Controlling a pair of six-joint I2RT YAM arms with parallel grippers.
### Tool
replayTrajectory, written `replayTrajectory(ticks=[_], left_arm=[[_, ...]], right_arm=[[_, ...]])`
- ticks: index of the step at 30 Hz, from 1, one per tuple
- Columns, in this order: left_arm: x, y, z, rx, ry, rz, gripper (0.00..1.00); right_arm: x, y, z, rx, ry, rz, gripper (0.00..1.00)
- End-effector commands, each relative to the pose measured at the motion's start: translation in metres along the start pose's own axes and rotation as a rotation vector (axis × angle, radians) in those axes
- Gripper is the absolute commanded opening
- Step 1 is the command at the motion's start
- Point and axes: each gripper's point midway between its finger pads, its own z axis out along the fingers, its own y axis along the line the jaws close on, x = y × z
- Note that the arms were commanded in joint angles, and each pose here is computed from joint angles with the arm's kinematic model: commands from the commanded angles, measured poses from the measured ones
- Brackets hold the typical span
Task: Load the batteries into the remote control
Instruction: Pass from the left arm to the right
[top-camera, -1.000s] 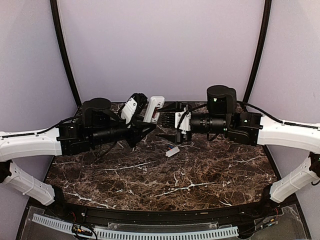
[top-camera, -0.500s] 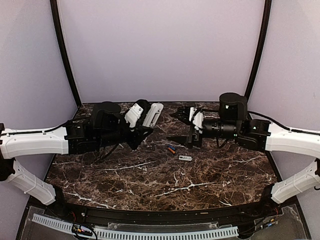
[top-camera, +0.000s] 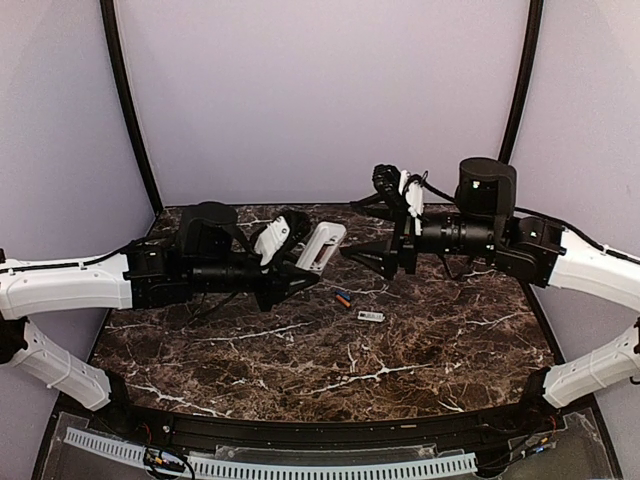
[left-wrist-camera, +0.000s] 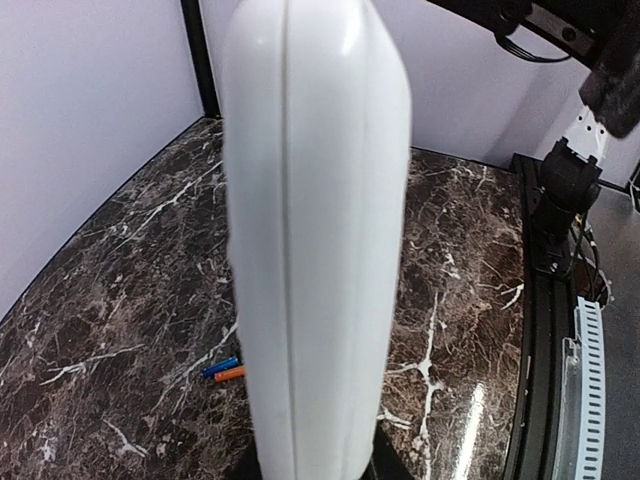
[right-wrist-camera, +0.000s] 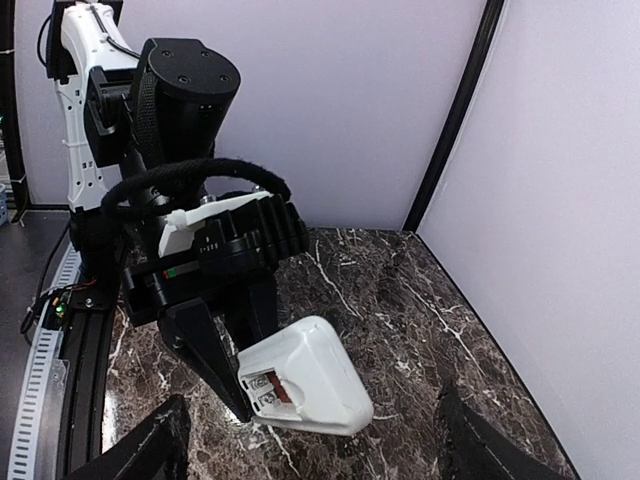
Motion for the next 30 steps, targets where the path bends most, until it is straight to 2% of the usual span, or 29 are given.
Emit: replayTrajectory(ticks=[1, 10, 15, 30], left_arm=[[-0.007, -0.024, -0.013, 0.135, -0.020, 0.053, 0.00], [0.010, -0.035, -0.009, 0.207, 0.046, 0.077, 0.00], [0.012, -0.038, -0.009, 0.221, 0.051, 0.079, 0.00], [0.009, -0.039, -0.011, 0.230, 0.038, 0.079, 0.00]], right_arm=[[0.000, 0.013, 0.001, -0.092, 0.030, 0.068, 0.79], [0.008, 0.033, 0.018, -0.257, 0.077, 0.107, 0.63], [0.011, 0.043, 0.026, -0.338, 0.080, 0.132, 0.43], [0.025, 0.056, 0.026, -0.417, 0.145, 0.163, 0.08]])
